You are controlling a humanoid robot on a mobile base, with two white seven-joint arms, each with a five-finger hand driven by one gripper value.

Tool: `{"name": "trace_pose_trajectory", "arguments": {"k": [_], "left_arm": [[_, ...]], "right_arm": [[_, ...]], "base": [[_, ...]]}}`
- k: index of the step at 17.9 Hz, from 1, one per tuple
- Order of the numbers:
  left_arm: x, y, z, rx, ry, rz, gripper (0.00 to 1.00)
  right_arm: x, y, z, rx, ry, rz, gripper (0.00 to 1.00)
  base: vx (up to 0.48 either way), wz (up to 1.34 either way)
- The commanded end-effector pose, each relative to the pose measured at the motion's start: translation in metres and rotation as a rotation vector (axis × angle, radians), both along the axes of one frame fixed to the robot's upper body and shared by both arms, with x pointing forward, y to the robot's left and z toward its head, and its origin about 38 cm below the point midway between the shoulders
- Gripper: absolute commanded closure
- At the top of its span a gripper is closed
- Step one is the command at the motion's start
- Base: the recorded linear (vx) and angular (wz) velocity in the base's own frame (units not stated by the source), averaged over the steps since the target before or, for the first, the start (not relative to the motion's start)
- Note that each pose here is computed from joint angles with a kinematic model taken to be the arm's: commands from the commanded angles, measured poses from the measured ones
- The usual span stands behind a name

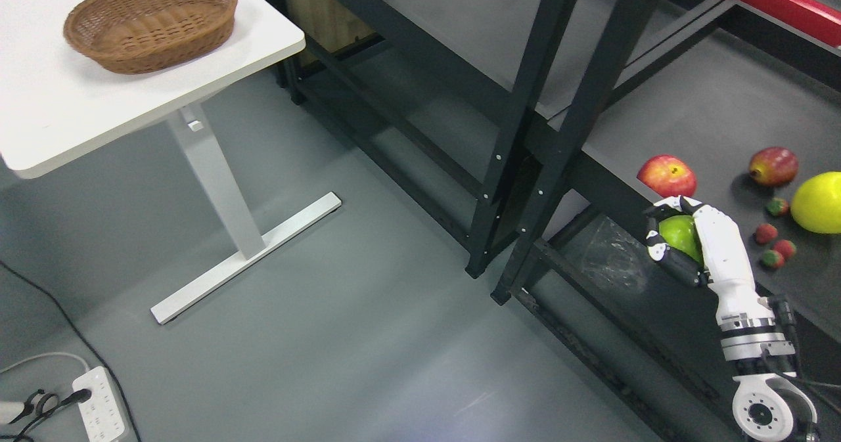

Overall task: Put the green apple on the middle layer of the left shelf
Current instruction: 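Carry the green apple in the right hand while turning to the shelf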

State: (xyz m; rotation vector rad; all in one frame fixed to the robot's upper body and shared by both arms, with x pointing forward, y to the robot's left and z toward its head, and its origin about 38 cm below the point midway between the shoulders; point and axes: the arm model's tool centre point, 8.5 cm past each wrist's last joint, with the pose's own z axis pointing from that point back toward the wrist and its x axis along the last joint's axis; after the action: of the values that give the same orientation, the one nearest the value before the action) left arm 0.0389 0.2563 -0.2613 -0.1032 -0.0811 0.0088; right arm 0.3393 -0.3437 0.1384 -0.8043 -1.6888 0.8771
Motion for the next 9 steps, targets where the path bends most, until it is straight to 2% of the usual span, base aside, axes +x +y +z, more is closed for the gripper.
{"name": "trace_pose_trajectory", "arguments": {"k": [1,6,9], "left_arm": [[0.001,0.011,0.001,0.017,0.001,0.001,0.0],[0.001,0.011,0.001,0.017,-0.001,0.001,0.0],[0.0,0.011,0.001,0.017,0.001,0.001,0.0]], "right_arm": [[0.021,-0.004,0.006,-0.155,0.004,-0.05,1.0],[0.041,-0.007,0.017,-0.256,-0.009,-0.091,1.0],[0.053,-0.003,0.017,-0.283,0.006,-0.105,1.0]], "base": [[-0.017,-0.42],[0.015,-0.53],[0.077,-0.64]]}}
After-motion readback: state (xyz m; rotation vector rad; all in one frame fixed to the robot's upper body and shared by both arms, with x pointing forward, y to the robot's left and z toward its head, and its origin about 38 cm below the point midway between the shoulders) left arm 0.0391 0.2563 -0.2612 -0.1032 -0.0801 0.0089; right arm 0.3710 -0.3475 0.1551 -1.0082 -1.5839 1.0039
